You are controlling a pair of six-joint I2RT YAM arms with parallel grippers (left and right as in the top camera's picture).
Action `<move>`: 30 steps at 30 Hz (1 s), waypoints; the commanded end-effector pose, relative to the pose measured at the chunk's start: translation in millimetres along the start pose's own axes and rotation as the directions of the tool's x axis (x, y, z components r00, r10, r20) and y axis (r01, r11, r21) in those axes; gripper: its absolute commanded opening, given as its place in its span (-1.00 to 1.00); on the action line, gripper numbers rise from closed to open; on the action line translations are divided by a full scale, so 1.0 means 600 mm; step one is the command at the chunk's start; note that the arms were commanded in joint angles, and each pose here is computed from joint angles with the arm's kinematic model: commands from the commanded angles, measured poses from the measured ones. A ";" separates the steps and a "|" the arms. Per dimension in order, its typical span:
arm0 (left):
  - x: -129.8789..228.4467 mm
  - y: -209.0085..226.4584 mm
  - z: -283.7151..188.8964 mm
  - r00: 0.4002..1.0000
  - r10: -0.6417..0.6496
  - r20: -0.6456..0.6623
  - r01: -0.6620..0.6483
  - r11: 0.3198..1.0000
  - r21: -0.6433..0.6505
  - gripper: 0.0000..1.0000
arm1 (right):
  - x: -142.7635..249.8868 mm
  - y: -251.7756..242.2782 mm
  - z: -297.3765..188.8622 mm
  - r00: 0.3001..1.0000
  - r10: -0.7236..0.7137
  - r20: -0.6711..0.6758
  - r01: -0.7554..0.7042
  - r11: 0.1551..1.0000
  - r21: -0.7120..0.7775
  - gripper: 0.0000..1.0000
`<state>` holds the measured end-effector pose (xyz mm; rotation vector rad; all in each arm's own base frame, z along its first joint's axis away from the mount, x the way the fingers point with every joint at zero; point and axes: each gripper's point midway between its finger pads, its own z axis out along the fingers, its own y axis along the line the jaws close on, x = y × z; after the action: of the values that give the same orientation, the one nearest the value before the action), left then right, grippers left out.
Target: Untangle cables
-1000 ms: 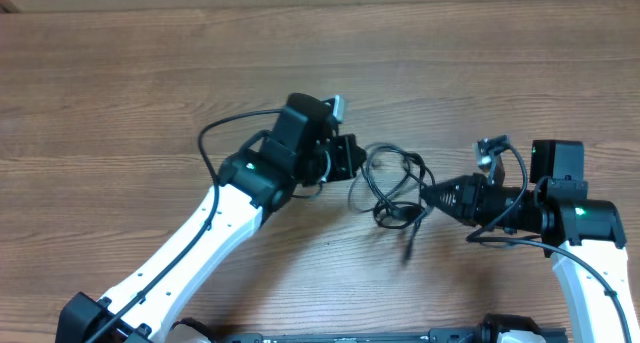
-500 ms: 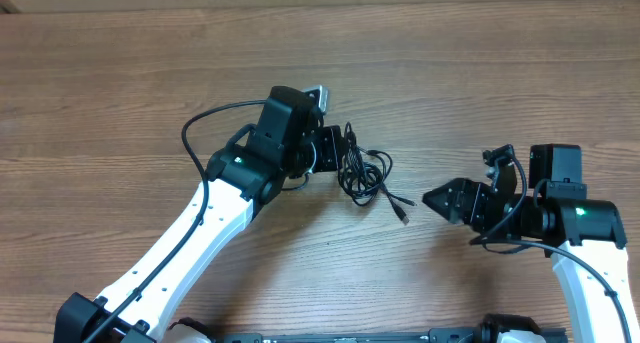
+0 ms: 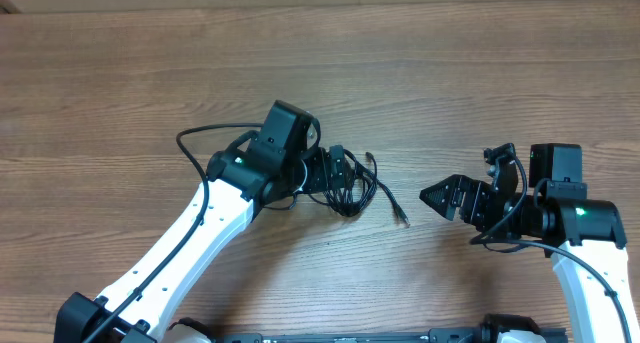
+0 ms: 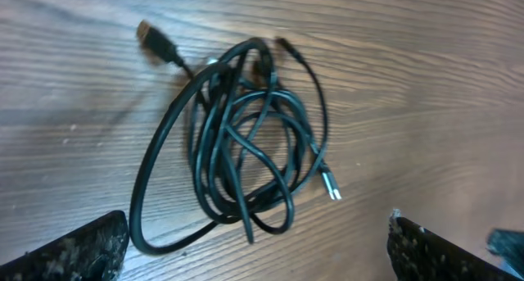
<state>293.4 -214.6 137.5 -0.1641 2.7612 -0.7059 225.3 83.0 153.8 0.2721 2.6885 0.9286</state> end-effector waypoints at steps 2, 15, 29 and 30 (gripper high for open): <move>0.027 0.040 0.020 0.997 -0.069 -0.018 0.068 0.995 -0.079 0.95 | -0.004 0.003 -0.006 1.000 -0.012 0.019 0.012 1.000 -0.002 1.00; 0.070 0.093 0.062 0.994 -0.093 -0.051 0.086 0.989 -0.119 0.43 | -0.004 0.003 -0.006 1.000 -0.013 0.019 0.013 1.000 -0.001 1.00; 0.061 0.132 0.183 0.989 -0.124 -0.075 0.110 0.979 -0.174 -0.47 | -0.007 0.004 -0.006 1.000 -0.017 0.026 0.018 1.000 -0.003 1.00; 0.063 0.134 0.186 0.989 -0.127 -0.081 0.111 0.978 -0.178 -0.92 | -0.007 0.004 -0.006 1.000 -0.017 0.026 0.018 1.000 -0.003 1.00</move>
<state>292.6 -200.1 7.0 -0.3459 2.8863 -0.5264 226.9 82.5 154.3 0.2675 2.6817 0.9239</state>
